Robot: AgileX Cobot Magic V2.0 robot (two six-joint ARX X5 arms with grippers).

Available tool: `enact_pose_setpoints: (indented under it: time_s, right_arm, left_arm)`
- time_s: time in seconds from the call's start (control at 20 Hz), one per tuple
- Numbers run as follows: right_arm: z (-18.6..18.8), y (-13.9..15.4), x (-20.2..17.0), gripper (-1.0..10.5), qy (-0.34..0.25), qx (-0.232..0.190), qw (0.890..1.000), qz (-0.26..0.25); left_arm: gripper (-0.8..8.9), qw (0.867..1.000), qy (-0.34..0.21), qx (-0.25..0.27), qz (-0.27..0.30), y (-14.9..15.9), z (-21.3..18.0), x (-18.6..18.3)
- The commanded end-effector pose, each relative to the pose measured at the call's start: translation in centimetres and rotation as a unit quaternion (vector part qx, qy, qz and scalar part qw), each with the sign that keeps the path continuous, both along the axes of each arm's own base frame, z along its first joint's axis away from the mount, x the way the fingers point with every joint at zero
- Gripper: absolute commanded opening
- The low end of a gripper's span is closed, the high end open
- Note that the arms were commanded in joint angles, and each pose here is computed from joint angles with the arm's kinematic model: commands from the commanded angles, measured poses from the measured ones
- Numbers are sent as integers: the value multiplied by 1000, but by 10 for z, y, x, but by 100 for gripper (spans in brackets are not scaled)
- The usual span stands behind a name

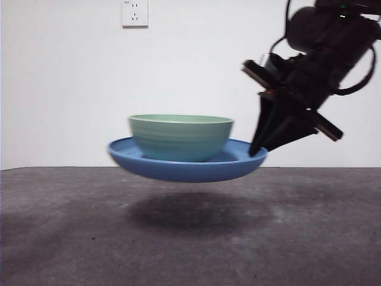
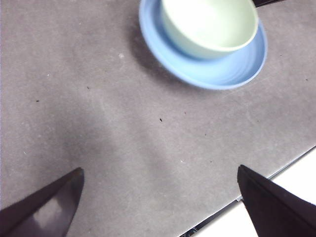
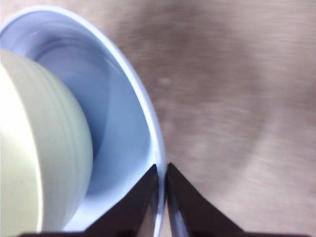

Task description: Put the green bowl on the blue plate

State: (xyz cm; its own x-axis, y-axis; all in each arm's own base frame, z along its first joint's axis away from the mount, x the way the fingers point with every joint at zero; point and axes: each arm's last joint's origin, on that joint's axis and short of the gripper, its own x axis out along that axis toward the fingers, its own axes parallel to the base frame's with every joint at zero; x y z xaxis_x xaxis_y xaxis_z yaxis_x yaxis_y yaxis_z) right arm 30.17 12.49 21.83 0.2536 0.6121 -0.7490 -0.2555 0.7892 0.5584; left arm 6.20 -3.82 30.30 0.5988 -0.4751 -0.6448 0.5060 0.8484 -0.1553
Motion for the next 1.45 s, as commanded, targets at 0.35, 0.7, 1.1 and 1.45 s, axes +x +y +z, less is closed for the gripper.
enact_pose_setpoints:
  time_s: [0.35,0.7,1.1,1.45]
  right_arm:
    - [-26,33,5,11,34,-16,999,8]
    - [-47,38,11,82,52,-27,998,6]
    - [-14,29,7,182,-4,-15,1000,8]
    - [83,-9,-53,350,-121,-9,992,18]
  left_arm:
    - [501,1000,-11,-2,-3,0,2,1]
    - [501,1000,-11,-2,-3,0,2,1]
    - [501,1000,-7,0,-3,0,2,0]
    - [501,1000,-4,2,-3,0,1,0]
